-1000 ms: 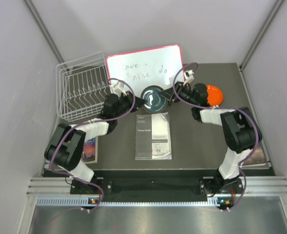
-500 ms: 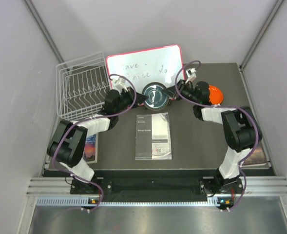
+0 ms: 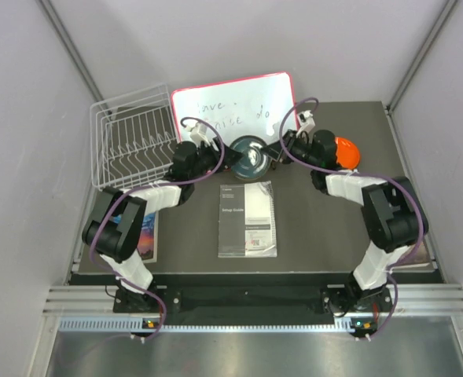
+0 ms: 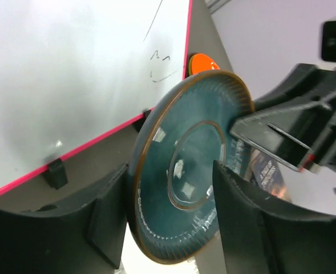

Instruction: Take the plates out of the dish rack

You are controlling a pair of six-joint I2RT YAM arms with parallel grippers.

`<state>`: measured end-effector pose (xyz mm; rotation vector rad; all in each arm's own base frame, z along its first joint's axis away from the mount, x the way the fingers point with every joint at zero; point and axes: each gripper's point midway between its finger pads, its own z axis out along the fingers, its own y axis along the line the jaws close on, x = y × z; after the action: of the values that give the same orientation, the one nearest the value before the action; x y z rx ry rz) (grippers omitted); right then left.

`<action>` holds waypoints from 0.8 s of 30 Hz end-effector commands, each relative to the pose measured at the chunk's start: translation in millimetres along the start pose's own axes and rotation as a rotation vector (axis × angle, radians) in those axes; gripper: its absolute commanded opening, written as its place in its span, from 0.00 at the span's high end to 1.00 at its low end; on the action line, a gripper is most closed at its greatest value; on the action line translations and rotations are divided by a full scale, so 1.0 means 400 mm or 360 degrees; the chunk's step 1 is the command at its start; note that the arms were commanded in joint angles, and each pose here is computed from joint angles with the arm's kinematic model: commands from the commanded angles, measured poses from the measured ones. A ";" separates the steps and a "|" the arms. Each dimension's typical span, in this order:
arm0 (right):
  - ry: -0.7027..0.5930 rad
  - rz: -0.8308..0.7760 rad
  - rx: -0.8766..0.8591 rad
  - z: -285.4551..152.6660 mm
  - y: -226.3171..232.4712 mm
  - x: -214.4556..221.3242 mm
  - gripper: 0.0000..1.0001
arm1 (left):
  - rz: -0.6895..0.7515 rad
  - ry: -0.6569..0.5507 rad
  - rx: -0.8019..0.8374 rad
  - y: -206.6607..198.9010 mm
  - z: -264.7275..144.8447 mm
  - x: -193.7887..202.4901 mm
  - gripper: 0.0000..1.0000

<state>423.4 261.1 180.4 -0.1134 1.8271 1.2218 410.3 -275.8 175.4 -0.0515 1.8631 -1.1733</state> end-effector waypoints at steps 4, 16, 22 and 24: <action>-0.0147 -0.0213 0.0057 -0.068 0.081 -0.076 1.00 | 0.0277 -0.0148 0.0082 -0.092 -0.013 -0.080 0.35; -0.0401 -0.0170 0.0327 -0.234 -0.021 -0.170 1.00 | 0.0412 -0.0241 -0.0063 -0.082 -0.069 -0.130 0.31; -0.0605 -0.0142 0.0713 -0.403 -0.162 -0.259 1.00 | 0.0600 -0.0333 -0.0284 -0.058 -0.141 -0.196 0.27; -0.0700 -0.0121 0.0818 -0.469 -0.206 -0.296 1.00 | 0.0635 -0.0371 -0.0403 -0.034 -0.167 -0.217 0.25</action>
<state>411.5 92.2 190.8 0.2449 1.8119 0.7647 407.3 -230.8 230.6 0.0592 1.7528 -0.8120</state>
